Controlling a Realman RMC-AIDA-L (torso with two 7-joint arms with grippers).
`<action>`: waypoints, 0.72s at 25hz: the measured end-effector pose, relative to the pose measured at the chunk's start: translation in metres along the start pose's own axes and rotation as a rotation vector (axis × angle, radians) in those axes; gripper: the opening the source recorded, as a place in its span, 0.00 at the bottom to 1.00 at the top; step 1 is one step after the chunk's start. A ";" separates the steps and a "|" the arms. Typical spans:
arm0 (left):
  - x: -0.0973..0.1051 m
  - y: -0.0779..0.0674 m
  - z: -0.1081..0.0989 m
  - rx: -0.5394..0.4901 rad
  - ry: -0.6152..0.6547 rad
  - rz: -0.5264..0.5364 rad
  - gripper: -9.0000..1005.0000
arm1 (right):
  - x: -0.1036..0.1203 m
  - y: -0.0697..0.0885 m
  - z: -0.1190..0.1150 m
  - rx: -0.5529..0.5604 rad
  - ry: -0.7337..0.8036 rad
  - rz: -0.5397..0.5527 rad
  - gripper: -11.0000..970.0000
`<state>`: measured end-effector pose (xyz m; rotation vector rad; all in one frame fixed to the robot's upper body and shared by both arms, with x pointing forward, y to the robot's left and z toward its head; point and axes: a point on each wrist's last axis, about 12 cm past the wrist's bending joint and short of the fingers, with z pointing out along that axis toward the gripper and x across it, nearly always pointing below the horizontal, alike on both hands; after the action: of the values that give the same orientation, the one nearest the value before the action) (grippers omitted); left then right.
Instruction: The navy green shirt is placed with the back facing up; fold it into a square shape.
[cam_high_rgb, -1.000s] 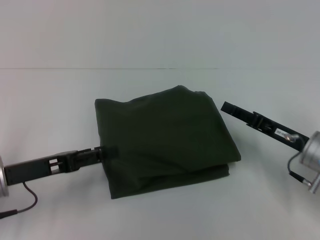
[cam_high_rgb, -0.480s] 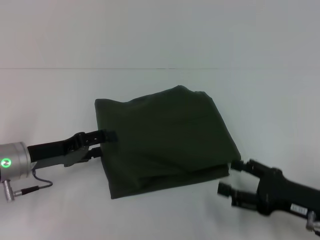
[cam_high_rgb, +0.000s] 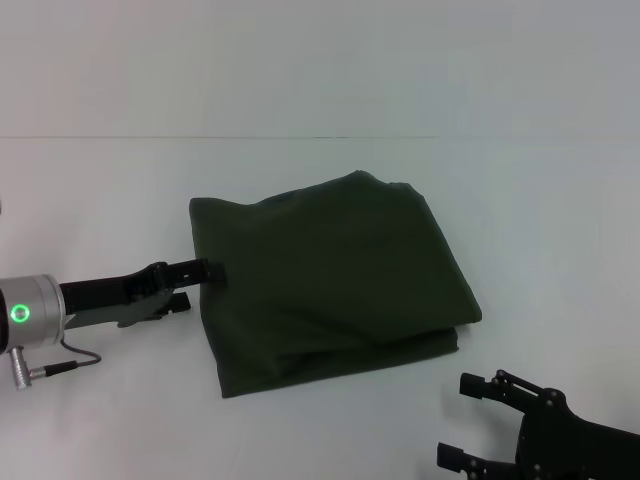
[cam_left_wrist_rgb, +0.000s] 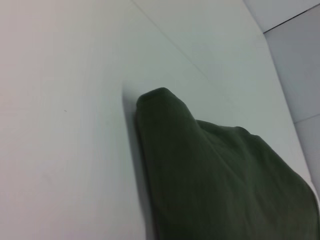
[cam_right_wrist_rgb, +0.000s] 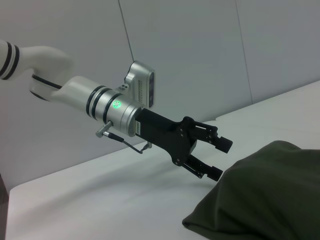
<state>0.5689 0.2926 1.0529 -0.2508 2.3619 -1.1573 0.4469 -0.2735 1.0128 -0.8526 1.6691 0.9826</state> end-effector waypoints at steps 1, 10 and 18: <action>0.000 0.000 0.000 -0.004 0.001 0.002 0.89 | 0.000 0.000 0.000 0.000 0.001 -0.001 0.97; -0.001 -0.008 0.015 -0.024 0.027 0.028 0.89 | -0.002 -0.002 0.001 -0.008 0.001 -0.008 0.97; -0.001 -0.018 0.023 -0.002 0.055 0.051 0.85 | -0.004 -0.002 0.004 -0.015 -0.004 -0.013 0.97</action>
<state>0.5810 0.2658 1.0551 -0.1604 2.4025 -1.1524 0.4519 -0.2702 1.0155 -0.8703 1.6523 0.9883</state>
